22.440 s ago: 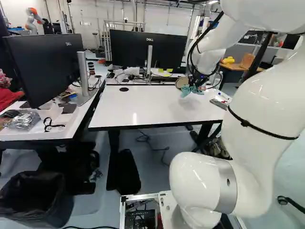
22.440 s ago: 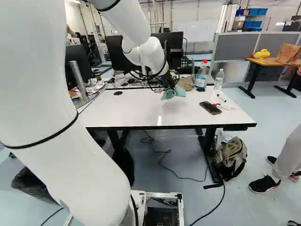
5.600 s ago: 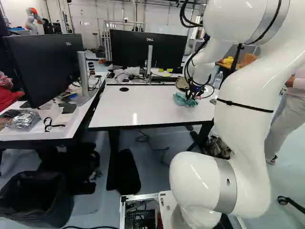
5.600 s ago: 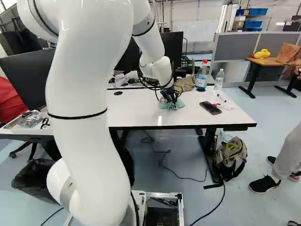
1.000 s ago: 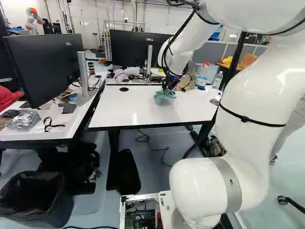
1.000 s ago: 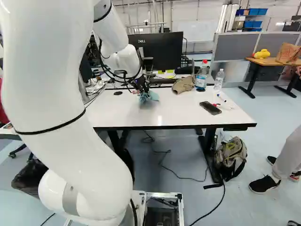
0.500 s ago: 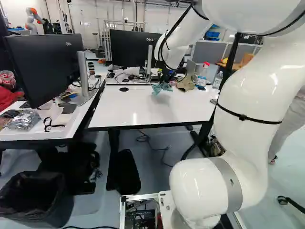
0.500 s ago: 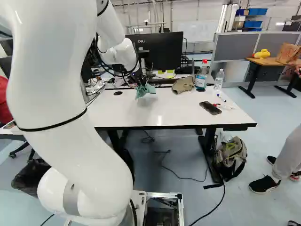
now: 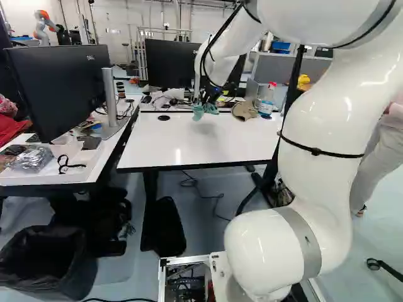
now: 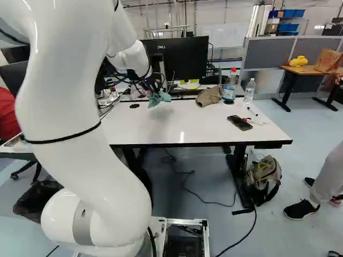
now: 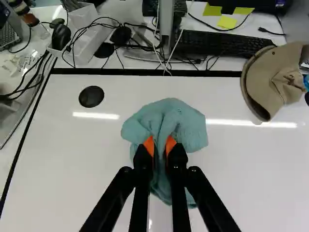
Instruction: Clean the table with the green towel
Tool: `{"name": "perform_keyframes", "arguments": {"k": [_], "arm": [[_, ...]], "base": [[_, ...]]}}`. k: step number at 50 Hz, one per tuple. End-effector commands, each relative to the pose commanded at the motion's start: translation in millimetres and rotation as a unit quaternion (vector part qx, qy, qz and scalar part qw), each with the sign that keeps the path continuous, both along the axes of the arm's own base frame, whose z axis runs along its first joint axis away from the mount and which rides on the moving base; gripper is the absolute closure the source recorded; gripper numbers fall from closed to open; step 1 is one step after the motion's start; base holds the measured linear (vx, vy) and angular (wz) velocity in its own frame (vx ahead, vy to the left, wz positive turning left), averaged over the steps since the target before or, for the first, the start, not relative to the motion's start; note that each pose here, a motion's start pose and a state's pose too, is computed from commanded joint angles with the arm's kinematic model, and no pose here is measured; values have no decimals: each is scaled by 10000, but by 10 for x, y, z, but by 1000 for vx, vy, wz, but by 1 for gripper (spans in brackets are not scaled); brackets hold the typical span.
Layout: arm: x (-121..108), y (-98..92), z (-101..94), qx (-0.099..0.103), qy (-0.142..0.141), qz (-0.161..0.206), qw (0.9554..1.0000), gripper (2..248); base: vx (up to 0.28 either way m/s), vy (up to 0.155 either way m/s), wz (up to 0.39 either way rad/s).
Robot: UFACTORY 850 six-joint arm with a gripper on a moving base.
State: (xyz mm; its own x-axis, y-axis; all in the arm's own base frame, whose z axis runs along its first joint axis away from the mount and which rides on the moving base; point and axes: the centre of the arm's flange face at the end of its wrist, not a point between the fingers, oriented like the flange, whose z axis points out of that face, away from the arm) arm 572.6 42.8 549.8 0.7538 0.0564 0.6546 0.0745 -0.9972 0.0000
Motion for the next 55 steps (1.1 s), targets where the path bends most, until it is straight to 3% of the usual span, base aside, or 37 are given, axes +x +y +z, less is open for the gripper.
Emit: {"name": "perform_keyframes", "arguments": {"k": [55], "arm": [[437,957,-30,18,-124,732,9972,204]], "base": [[0,0,0]]}}
